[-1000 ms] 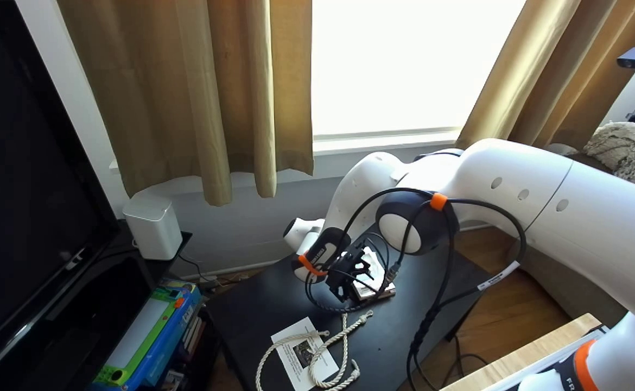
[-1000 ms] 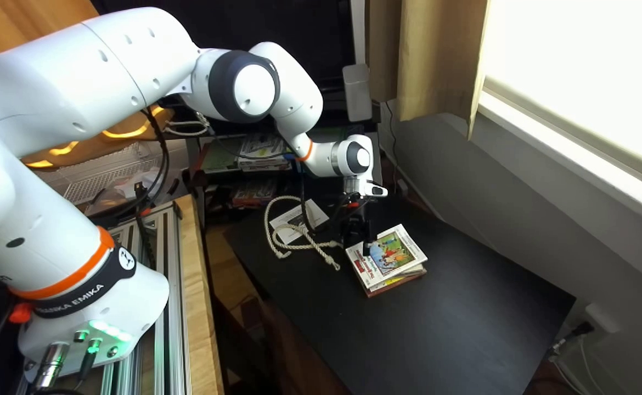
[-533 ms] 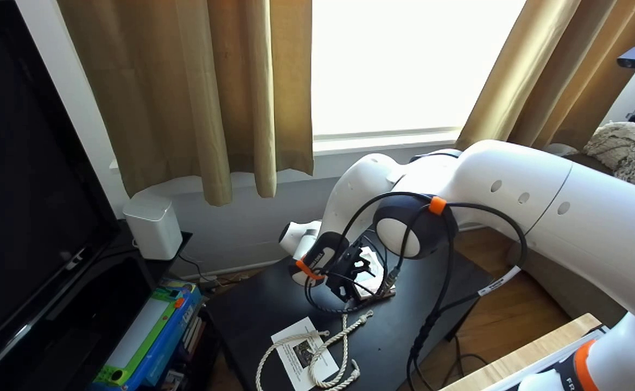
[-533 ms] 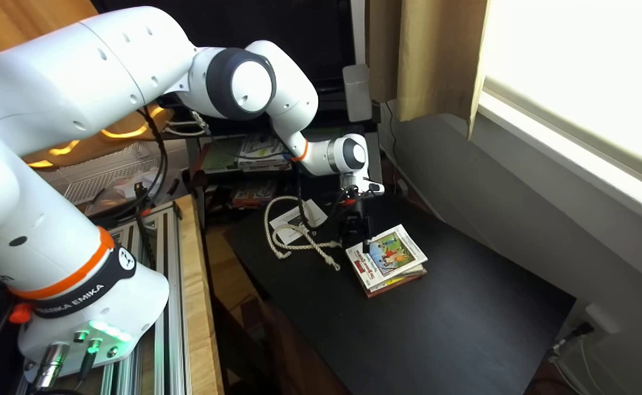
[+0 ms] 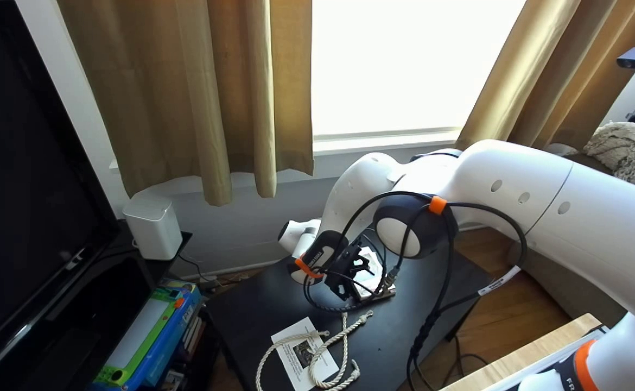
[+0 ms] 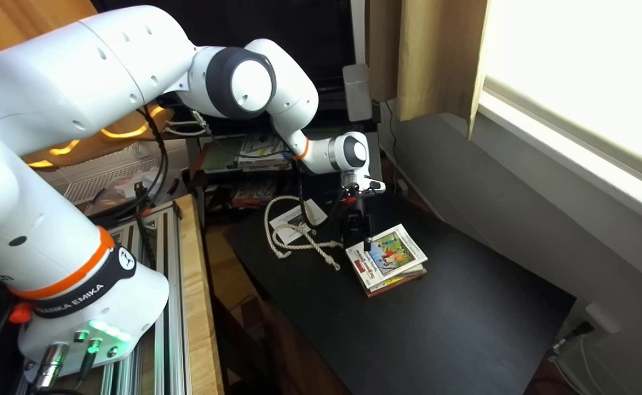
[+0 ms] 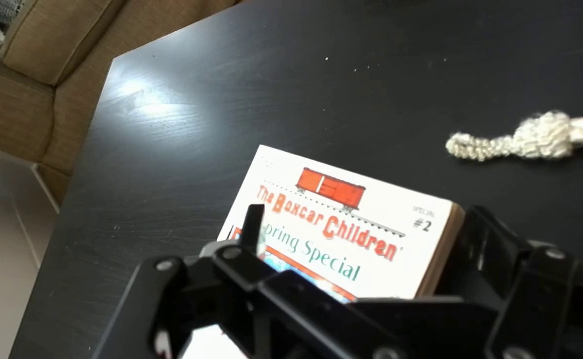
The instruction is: Place the top two books on the left side of the table
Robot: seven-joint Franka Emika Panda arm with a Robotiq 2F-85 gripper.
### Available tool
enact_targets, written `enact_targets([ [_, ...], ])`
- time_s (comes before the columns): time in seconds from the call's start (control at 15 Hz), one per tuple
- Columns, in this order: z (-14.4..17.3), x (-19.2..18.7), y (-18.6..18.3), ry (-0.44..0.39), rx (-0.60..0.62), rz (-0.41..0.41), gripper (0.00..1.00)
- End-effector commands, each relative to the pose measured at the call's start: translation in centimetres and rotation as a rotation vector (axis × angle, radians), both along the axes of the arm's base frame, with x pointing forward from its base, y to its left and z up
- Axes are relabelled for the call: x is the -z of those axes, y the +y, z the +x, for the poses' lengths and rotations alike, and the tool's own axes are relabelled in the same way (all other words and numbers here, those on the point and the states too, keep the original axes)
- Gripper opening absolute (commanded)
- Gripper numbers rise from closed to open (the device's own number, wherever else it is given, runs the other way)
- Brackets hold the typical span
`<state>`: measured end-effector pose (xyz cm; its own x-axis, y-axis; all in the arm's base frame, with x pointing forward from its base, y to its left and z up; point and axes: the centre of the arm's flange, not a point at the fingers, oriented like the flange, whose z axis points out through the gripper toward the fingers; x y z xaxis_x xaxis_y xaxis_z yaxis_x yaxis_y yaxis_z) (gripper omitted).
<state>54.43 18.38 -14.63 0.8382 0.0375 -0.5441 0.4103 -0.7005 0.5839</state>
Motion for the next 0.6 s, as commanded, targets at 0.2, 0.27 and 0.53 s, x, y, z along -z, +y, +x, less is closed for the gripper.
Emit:
enact_targets([
  [0.2,0.3,2.7,2.0,-0.017,-0.033,-0.051,1.0],
  [0.27,0.1,3.0,1.8,-0.016,-0.034,-0.062,1.0],
  [0.53,-0.6,3.7,0.8,-0.018,-0.058,-0.119,1.0],
])
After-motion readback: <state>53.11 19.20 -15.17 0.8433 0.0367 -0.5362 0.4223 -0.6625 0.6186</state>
